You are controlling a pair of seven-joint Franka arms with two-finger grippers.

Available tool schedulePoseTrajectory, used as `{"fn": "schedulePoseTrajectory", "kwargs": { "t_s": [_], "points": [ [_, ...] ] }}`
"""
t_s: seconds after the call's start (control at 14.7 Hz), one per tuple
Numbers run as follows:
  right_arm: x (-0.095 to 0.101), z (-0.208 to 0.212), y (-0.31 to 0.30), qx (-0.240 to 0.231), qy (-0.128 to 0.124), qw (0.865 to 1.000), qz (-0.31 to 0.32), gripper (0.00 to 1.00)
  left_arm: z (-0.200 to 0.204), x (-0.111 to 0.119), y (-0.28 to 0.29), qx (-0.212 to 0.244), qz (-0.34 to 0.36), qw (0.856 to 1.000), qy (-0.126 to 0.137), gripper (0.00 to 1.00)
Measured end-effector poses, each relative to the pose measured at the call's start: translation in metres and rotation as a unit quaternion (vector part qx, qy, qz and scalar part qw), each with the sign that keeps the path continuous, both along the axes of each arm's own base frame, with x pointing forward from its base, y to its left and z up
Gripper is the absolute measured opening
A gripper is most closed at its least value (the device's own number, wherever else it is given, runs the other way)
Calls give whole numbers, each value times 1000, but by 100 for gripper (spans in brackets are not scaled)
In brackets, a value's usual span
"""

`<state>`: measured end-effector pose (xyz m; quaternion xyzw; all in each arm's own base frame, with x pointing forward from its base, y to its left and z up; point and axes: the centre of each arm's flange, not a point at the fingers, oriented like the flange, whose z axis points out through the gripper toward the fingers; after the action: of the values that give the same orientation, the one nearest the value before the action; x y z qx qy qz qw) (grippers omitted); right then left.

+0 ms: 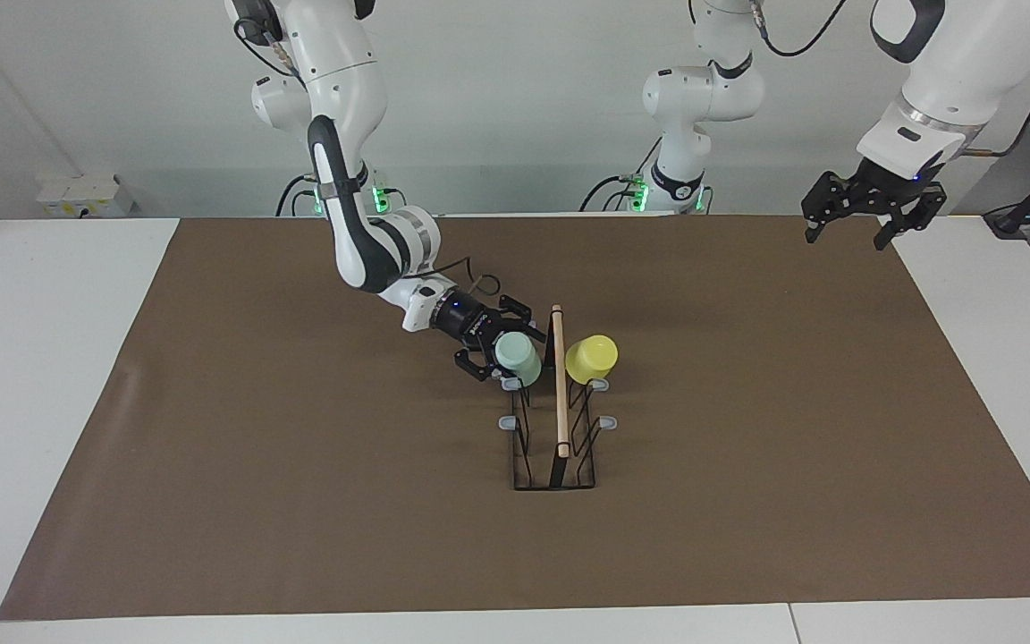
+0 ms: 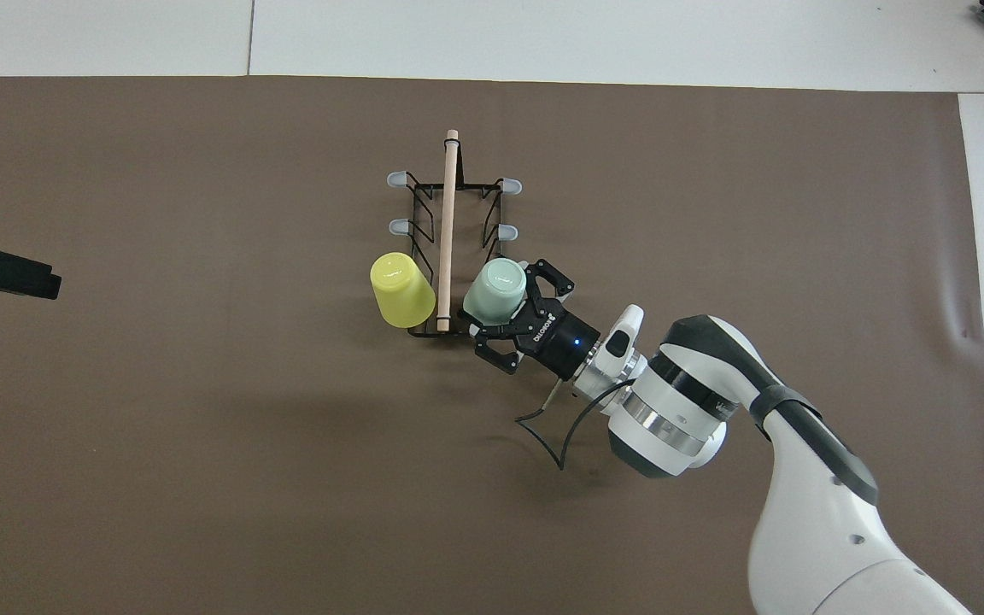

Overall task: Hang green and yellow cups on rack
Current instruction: 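Push the green cup onto the rack peg with the right gripper, then open the right gripper and pull it back from the green cup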

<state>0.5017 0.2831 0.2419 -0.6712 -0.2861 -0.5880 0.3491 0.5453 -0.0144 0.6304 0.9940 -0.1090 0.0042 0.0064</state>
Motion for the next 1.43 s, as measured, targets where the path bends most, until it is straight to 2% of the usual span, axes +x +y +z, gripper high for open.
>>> {"fn": "schedulePoseTrajectory", "kwargs": {
  "t_s": [0.41,0.61,0.88,1.09,1.43],
  "points": [
    [-8,-12,-7,-13,17,1000,-3,100,0,0,-4,0,-2,1000,0,100],
    [-11,-15,-16,-18,24,1000,-10,100,0,0,-5,-1,28,1000,0,100],
    [-16,8,-30,-51,29,998,-28,100,0,0,-9,-1,37,999,0,100],
    [-24,22,-36,-58,27,997,-32,100,0,0,-9,-1,38,999,0,100],
    [-41,26,-47,-81,44,995,-39,100,0,0,-10,-1,41,999,0,100]
  ]
}}
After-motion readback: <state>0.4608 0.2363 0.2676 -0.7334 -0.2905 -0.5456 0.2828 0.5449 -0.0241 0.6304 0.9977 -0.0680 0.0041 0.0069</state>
